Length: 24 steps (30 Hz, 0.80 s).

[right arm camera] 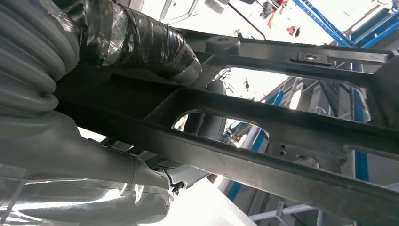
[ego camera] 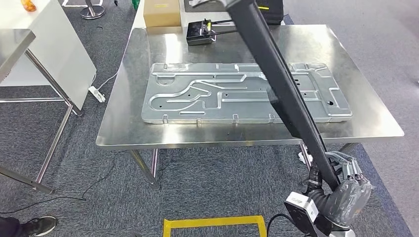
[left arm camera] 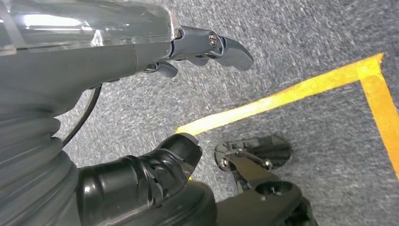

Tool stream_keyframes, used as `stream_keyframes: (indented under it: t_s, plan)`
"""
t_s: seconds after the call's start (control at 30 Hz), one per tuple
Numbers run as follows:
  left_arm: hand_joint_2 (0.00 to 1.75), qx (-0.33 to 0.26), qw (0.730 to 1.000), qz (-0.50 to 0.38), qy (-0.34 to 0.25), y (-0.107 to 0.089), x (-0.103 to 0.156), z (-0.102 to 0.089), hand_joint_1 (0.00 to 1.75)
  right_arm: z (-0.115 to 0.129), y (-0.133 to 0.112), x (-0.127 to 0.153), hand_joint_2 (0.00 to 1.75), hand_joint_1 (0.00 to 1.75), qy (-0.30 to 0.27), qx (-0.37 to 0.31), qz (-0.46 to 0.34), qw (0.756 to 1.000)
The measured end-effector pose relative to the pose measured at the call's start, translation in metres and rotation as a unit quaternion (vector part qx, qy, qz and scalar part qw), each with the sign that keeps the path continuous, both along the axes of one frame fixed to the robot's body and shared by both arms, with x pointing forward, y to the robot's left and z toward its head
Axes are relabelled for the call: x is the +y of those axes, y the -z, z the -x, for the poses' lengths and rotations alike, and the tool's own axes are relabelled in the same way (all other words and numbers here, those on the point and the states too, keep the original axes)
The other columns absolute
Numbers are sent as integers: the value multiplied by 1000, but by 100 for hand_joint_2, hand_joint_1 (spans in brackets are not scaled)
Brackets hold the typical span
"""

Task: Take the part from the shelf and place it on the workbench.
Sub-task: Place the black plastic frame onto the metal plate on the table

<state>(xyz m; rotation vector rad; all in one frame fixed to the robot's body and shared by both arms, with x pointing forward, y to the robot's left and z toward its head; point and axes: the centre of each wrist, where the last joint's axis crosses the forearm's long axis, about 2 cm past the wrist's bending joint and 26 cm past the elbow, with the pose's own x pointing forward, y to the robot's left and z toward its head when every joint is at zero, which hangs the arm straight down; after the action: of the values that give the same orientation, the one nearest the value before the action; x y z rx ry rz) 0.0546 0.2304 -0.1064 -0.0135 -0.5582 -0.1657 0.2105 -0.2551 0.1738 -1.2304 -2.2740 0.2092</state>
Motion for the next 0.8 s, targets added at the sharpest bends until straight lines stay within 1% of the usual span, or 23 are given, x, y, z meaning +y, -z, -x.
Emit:
stream_keyframes:
  t_s: [0.37, 0.53, 0.8]
  plan:
    - [175, -4, 1000, 0, 1, -1, -1, -5, 0, -1, 1, -4, 175, 175, 6, 4, 0, 1000]
    - [175, 0, 1000, 0, 3, 0, -1, -1, 0, -1, 2, -5, 175, 175, 9, 7, -1, 1000]
    - [175, 0, 1000, -1, 7, 0, 0, -2, 0, -7, -2, -8, 175, 175, 13, 3, 5, 1000]
